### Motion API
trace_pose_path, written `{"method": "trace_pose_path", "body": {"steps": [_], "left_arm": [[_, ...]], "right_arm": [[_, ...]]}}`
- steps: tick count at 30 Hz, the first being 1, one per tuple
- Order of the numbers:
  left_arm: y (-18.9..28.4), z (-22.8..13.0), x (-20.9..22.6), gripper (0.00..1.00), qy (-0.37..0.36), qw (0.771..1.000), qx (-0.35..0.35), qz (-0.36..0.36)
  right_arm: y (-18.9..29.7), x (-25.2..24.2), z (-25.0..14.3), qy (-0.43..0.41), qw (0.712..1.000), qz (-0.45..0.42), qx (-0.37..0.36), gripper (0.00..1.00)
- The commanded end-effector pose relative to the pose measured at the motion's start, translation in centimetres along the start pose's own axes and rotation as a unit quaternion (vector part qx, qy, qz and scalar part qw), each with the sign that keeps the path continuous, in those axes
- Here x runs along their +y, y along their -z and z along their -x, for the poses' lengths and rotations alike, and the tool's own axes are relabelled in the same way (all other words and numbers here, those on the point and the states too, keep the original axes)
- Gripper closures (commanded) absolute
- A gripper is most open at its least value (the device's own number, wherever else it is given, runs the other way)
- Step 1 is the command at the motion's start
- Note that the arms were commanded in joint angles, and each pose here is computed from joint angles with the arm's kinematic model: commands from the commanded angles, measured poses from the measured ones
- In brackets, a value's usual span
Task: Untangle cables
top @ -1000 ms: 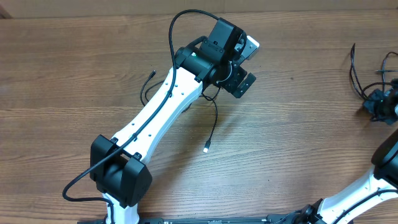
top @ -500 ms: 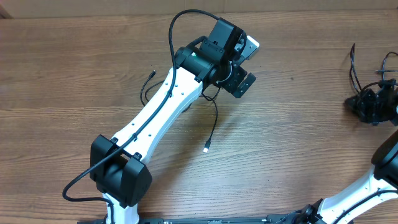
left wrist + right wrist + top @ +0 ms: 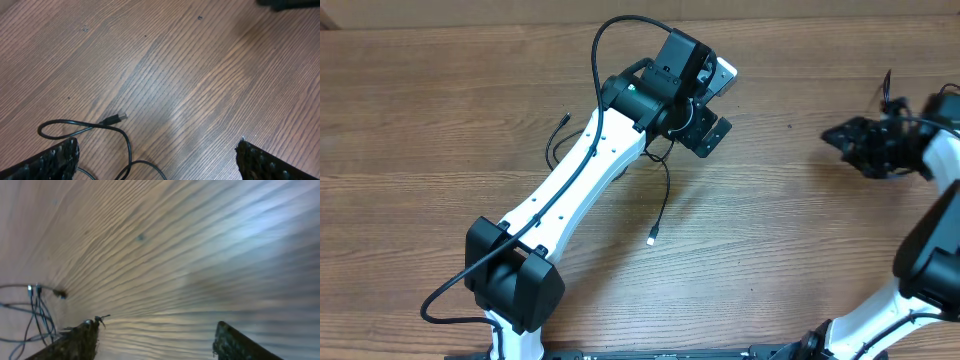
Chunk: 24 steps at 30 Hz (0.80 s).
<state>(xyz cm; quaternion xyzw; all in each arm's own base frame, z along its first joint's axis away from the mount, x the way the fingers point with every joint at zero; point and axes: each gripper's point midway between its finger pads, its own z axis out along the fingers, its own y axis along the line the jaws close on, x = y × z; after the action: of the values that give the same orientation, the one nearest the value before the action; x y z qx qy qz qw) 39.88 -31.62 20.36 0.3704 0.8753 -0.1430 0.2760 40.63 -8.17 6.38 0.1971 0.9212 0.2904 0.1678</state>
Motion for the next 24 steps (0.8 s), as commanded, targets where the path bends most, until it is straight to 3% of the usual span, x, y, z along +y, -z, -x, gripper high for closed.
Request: {"method": "trace_pose_path", "body": {"steps": [1,7,17,22,24], "left_arm": [[0.4,0.6,0.4,0.0,0.004,1.0,-0.009,0.006],[0.9,0.7,3.1,0.0,0.0,0.999,-0.012,0.053],[4.0,-3.7,14.2,0.0,0.165,0.985,-0.006,0.044],[6.3,-7.2,20.1,0.0,0.237,0.968,0.0,0.08],[7.1,-8.3,21.7,0.0,0.263,0.961,0.001,0.09]], "right_arm": [[-1.4,3.8,-1.0,0.048,0.998,0.02,0.018,0.24],[-4.9,8.1,-3.8,0.117,0.991,0.003,0.063,0.21],[-8.6,13.1,-8.2,0.209,0.972,-0.017,0.109,0.13],[-10.0,15.7,-10.7,0.25,0.959,-0.009,0.13,0.0],[-10.4,16.5,-11.5,0.262,0.955,-0.005,0.136,0.0]]}}
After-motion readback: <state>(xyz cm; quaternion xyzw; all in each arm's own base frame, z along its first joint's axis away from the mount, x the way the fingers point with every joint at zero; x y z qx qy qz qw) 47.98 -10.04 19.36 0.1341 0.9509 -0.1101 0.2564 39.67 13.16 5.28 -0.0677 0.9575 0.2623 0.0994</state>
